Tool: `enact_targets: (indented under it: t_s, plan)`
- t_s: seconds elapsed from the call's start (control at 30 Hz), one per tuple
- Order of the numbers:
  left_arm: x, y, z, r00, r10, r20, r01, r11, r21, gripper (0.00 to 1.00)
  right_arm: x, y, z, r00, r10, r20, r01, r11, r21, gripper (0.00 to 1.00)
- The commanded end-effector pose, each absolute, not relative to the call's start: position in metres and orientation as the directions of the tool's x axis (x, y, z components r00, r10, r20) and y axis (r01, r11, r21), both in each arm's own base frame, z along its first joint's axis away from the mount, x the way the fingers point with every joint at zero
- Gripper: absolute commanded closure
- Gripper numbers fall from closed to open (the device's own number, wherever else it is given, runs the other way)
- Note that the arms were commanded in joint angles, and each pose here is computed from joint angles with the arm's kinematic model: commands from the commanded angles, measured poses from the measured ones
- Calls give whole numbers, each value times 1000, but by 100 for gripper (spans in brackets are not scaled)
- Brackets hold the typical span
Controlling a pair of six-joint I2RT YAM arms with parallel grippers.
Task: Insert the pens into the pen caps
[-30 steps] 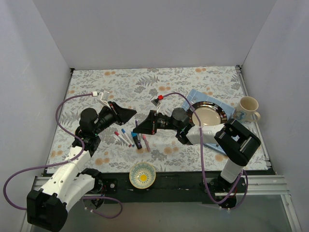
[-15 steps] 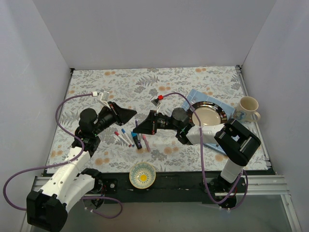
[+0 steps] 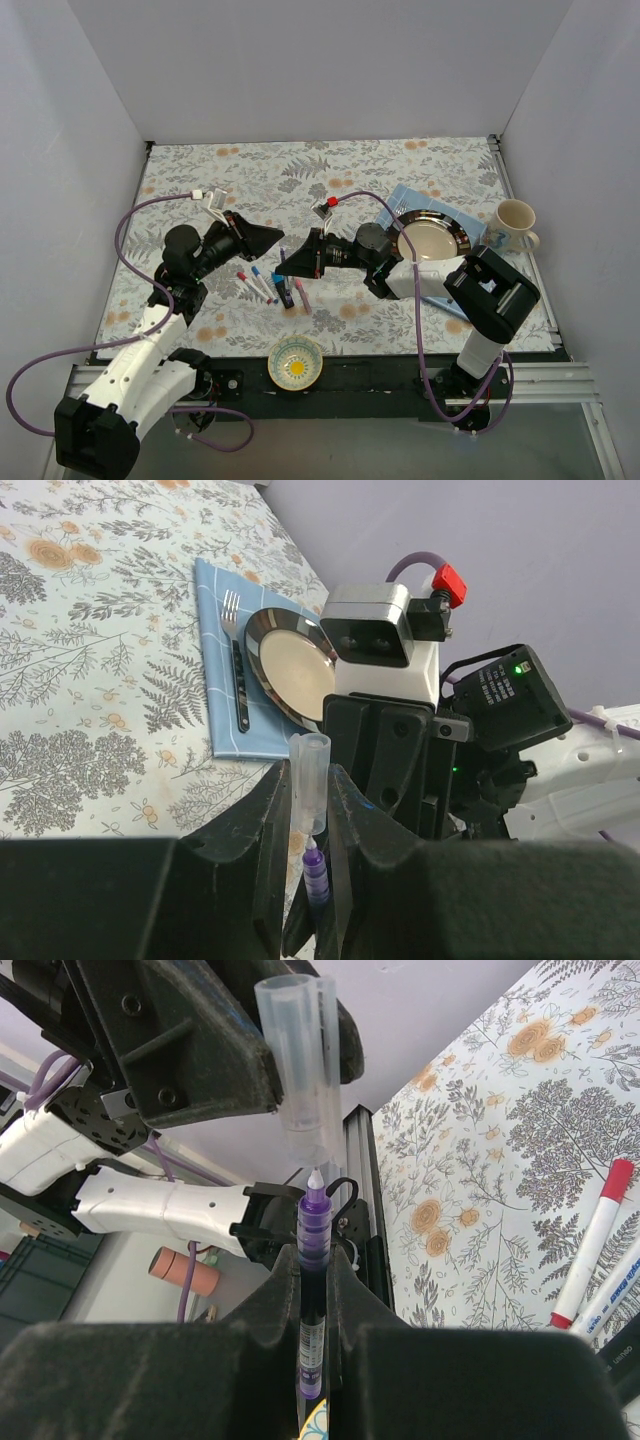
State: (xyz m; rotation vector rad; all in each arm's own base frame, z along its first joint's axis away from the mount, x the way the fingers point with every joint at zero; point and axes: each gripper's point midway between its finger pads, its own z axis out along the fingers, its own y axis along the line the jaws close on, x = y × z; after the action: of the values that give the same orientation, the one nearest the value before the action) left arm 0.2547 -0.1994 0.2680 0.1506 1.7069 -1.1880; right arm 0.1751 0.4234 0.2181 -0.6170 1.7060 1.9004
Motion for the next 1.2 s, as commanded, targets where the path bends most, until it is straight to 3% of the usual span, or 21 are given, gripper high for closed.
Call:
enact_targets:
  t_s: [0.0,1.17]
  plan:
    - [247,-200,280,-451,-404,-796,626,492,-605,100,181,425,239,-730,121,-673,-683,-110,722,99]
    - [245,-209,265,-498,-381,-779,611,483,-627,100,192,419,254,-716,155,-681,-698,-113,708,99]
